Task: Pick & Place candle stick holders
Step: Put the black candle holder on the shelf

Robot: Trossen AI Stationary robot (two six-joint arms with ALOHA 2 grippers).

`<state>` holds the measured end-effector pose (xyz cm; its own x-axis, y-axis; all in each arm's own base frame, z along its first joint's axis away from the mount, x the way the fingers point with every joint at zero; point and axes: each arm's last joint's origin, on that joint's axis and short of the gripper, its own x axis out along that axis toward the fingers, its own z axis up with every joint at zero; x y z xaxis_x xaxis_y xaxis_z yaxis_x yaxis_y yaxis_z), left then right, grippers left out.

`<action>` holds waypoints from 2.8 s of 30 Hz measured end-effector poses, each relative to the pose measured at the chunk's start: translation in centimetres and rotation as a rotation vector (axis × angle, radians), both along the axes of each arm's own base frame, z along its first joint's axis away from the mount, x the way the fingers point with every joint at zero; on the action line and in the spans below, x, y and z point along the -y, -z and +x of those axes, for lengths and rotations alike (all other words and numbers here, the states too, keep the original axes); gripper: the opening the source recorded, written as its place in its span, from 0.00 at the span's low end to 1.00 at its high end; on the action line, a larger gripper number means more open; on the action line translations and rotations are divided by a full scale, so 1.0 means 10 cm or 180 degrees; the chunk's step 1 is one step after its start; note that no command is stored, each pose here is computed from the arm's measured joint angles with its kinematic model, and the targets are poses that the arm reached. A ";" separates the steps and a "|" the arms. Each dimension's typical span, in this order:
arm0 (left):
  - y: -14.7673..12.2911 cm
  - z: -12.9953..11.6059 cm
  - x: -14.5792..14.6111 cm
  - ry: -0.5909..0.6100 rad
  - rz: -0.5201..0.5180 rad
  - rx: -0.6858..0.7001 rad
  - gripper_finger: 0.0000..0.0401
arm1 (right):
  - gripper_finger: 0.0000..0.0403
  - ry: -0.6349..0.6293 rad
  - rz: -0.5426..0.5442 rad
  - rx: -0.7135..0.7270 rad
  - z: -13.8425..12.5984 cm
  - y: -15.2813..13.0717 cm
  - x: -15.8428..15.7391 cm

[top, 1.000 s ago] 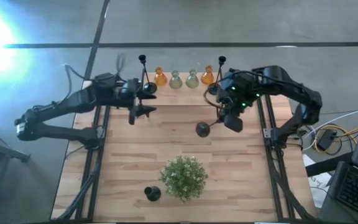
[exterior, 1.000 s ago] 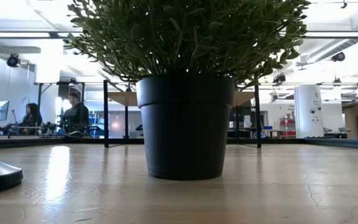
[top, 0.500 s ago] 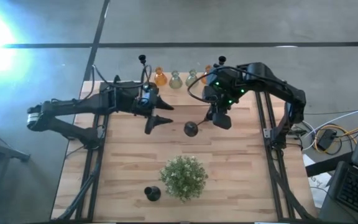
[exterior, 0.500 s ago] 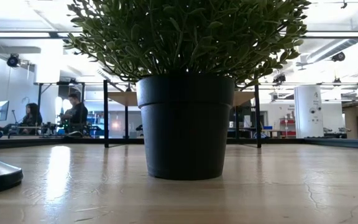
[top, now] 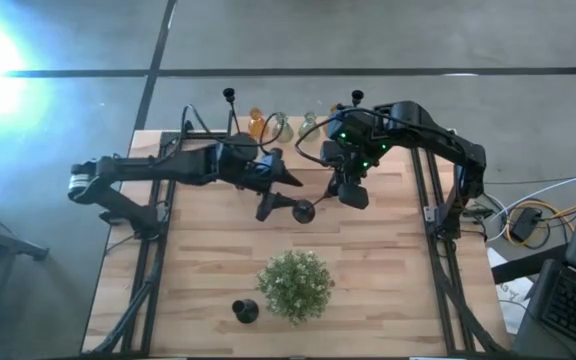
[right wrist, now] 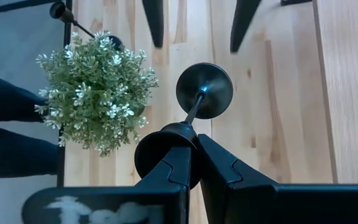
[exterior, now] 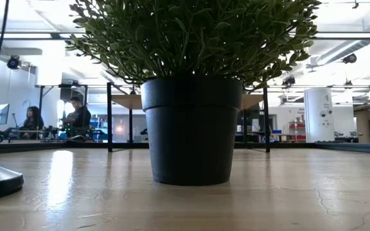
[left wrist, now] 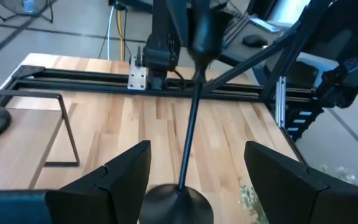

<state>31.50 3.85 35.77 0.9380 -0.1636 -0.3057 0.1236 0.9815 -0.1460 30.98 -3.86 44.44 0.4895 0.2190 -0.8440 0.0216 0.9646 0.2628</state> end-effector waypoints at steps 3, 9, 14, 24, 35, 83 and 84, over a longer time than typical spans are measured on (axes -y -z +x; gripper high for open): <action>0.02 0.11 -0.01 0.0023 -0.0014 -0.0043 0.66 | 0.03 -0.0020 -0.0012 0.0008 0.00 0.00 0.00; 0.06 0.31 -0.04 0.0082 -0.0043 -0.0093 0.66 | 0.03 -0.0045 -0.0018 0.0019 0.00 0.00 0.00; 0.05 0.43 -0.04 0.0169 -0.0070 -0.0081 0.66 | 0.03 -0.0056 -0.0024 0.0023 0.00 0.00 0.00; 0.08 0.53 -0.05 0.0185 -0.0089 -0.0065 0.62 | 0.03 -0.0064 -0.0030 0.0025 0.00 0.00 0.00; 0.09 0.56 -0.06 0.0192 -0.0087 0.0010 0.37 | 0.03 -0.0066 -0.0032 0.0026 0.00 0.00 0.00; 0.05 0.57 -0.08 -0.0025 0.0012 0.0125 0.03 | 0.69 0.0460 -0.0012 -0.0023 -0.09 -0.05 0.13; 0.05 0.57 -0.08 -0.0038 0.0016 0.0127 0.03 | 0.70 0.0468 -0.0009 -0.0017 -0.10 -0.06 0.13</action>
<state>37.16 4.63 35.30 0.9513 -0.1509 -0.2688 0.1175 0.9837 -0.1361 30.00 -5.15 45.04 0.5116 0.1429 -0.8472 0.1643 0.9516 0.2597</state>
